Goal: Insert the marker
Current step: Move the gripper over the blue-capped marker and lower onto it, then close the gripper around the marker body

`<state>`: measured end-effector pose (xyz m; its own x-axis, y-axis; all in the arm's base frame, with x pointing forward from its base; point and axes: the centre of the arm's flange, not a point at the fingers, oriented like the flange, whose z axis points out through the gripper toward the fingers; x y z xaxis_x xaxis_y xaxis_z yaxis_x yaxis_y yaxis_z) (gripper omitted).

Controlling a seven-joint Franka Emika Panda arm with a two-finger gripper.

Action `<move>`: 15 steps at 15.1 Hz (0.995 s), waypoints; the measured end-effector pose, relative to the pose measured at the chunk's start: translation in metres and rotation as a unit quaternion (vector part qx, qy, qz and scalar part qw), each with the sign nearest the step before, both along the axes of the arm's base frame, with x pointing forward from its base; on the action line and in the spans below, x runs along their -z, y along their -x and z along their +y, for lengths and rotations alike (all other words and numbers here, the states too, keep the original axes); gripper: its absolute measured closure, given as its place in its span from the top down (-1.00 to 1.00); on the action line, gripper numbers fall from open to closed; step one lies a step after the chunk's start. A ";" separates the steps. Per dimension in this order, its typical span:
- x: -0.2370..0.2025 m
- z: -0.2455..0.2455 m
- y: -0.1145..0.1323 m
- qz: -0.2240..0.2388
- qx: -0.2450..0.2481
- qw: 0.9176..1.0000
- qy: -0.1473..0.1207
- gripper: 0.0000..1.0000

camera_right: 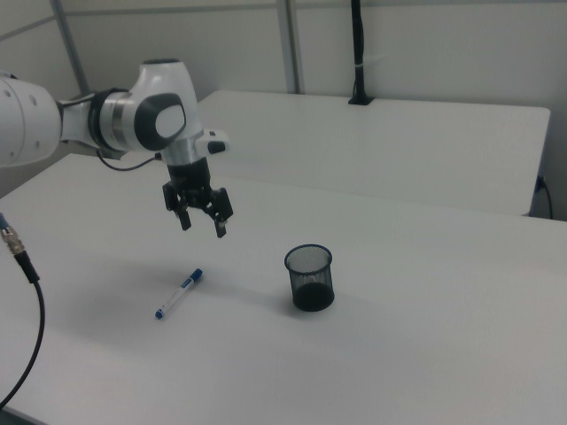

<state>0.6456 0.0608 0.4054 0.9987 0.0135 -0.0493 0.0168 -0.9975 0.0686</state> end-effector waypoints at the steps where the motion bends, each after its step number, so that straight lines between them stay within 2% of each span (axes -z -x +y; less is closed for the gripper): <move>1: 0.010 0.005 -0.001 0.004 -0.001 1.000 0.001 0.97; 3: 0.027 0.014 -0.002 0.017 -0.005 1.000 0.004 0.90; 4: 0.035 0.019 -0.002 0.022 -0.004 1.000 0.005 0.79; 8: 0.056 0.032 -0.002 0.034 -0.002 0.999 0.009 0.69; 9: 0.060 0.035 -0.001 0.037 -0.004 0.999 0.010 0.59; 10: 0.065 0.038 0.000 0.041 -0.006 0.999 0.011 0.34; 15: 0.083 0.044 -0.002 0.043 -0.011 0.999 0.012 0.25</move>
